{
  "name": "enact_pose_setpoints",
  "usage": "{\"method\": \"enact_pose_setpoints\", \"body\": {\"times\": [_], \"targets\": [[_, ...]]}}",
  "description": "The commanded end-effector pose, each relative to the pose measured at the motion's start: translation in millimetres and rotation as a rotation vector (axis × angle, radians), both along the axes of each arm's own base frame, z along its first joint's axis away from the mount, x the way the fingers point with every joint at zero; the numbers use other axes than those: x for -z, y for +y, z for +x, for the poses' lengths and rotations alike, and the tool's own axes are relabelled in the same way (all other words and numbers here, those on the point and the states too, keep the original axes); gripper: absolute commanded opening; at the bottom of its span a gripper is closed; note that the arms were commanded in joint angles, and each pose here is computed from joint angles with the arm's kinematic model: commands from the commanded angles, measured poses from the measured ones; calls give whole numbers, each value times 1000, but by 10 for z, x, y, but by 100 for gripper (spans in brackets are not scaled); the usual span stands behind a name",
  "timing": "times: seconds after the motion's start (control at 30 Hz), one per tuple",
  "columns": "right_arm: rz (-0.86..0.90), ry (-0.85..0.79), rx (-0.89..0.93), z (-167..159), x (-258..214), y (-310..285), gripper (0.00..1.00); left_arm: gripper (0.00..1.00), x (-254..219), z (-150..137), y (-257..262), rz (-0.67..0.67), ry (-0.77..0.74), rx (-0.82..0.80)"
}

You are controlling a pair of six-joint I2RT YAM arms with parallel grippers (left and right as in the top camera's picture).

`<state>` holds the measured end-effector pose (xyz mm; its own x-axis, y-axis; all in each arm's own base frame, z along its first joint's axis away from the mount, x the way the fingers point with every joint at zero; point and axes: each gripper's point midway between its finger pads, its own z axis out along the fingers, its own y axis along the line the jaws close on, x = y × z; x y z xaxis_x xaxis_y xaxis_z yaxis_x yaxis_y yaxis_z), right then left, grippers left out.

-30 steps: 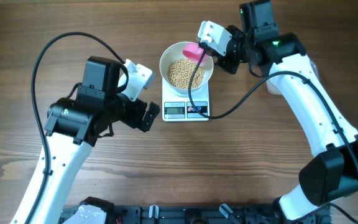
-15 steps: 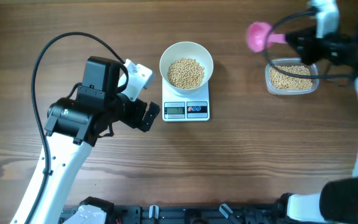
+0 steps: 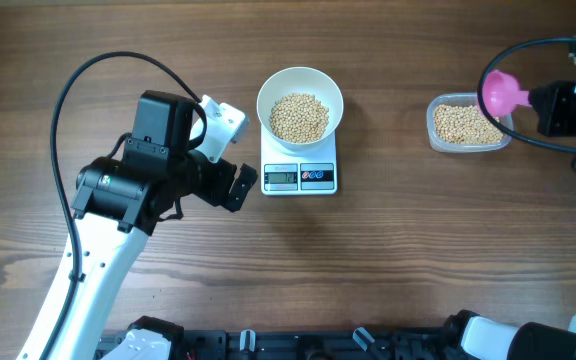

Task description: Scoop item into bowl and weigh 150g on scale

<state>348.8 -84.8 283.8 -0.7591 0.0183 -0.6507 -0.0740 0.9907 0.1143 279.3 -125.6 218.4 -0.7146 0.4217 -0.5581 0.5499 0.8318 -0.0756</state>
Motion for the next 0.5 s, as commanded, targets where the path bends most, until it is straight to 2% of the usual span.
{"method": "enact_pose_setpoints", "body": {"times": [0.0,0.13,0.47], "targets": [[-105,70,123,5,115,-263,4,100,-49,16,2,-1,-17,11],[-251,128,132,26,181,-228,4,100,-49,16,2,-1,-17,11],[-243,138,115,16,205,-178,4,100,-49,16,2,-1,-17,11]]}}
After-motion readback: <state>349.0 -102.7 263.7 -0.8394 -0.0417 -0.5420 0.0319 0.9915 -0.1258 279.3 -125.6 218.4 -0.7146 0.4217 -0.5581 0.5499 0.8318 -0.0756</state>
